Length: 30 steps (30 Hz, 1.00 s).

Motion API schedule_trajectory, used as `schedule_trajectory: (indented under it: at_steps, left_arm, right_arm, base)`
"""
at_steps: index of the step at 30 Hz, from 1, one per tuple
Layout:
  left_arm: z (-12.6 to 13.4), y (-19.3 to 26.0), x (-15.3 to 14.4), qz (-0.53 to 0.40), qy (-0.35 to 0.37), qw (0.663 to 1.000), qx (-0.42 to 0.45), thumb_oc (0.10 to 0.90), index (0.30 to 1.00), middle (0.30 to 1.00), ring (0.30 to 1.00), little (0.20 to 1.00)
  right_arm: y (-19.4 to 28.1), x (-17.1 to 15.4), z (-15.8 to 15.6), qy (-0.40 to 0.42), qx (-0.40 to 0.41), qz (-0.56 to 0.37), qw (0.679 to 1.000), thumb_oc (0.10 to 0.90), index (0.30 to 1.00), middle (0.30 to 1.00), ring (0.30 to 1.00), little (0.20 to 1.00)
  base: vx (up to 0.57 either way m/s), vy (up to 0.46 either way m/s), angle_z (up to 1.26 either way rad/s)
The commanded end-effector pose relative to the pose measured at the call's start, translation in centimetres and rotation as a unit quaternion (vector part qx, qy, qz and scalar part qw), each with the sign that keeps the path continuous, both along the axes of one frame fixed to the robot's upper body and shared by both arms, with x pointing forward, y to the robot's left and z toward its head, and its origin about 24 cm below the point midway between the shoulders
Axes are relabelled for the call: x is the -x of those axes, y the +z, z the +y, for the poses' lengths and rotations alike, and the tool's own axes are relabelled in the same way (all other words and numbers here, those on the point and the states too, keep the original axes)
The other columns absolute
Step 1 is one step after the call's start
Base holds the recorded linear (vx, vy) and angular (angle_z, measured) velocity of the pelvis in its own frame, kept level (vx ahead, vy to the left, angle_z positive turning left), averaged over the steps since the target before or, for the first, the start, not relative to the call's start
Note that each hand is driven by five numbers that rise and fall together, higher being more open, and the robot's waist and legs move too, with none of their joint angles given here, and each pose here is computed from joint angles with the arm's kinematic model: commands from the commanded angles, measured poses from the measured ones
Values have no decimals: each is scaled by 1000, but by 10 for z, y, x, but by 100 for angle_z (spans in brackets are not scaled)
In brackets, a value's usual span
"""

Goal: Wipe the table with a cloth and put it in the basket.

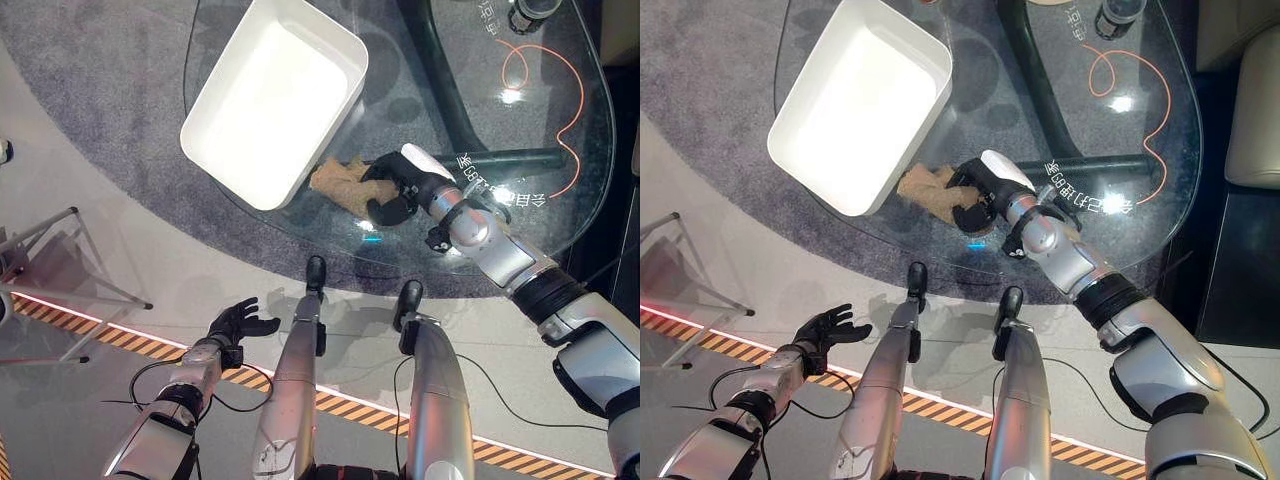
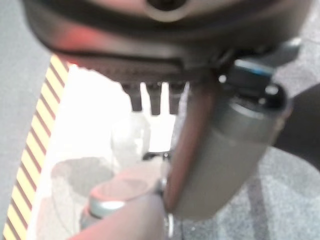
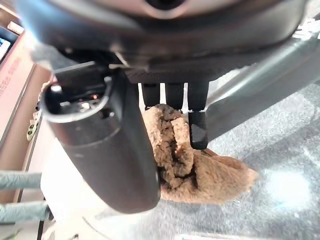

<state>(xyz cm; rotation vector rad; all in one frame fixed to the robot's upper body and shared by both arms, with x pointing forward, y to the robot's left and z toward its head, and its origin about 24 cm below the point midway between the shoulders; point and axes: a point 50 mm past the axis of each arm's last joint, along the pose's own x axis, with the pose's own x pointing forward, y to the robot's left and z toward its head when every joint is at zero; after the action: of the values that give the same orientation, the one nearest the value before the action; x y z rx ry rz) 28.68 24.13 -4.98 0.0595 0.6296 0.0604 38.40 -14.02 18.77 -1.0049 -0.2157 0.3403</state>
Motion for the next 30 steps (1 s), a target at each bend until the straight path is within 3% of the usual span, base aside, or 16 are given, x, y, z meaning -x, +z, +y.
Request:
schedule_trajectory:
  at_steps: [1,11,25,30]
  left_arm:
    - [16,-13,21,29,26,999,-16,800,900,900,900,900]
    - [19,-8,16,24,27,999,-18,800,900,900,900,900]
    - [19,-3,11,6,30,999,-11,800,900,900,900,900]
    - [21,9,2,-55,117,991,47,800,900,900,900,900]
  right_arm:
    - [38,25,49,147,-5,-61,987,100,300,300,300,200]
    - [24,37,63,202,54,23,978,100,300,300,300,200]
    - [10,40,66,213,84,67,971,100,300,300,300,200]
    - [16,37,62,182,39,25,982,100,300,300,300,200]
  base:
    - [0,0,0]
    - [0,0,0]
    - [-11,1,1]
    - [-13,0,0]
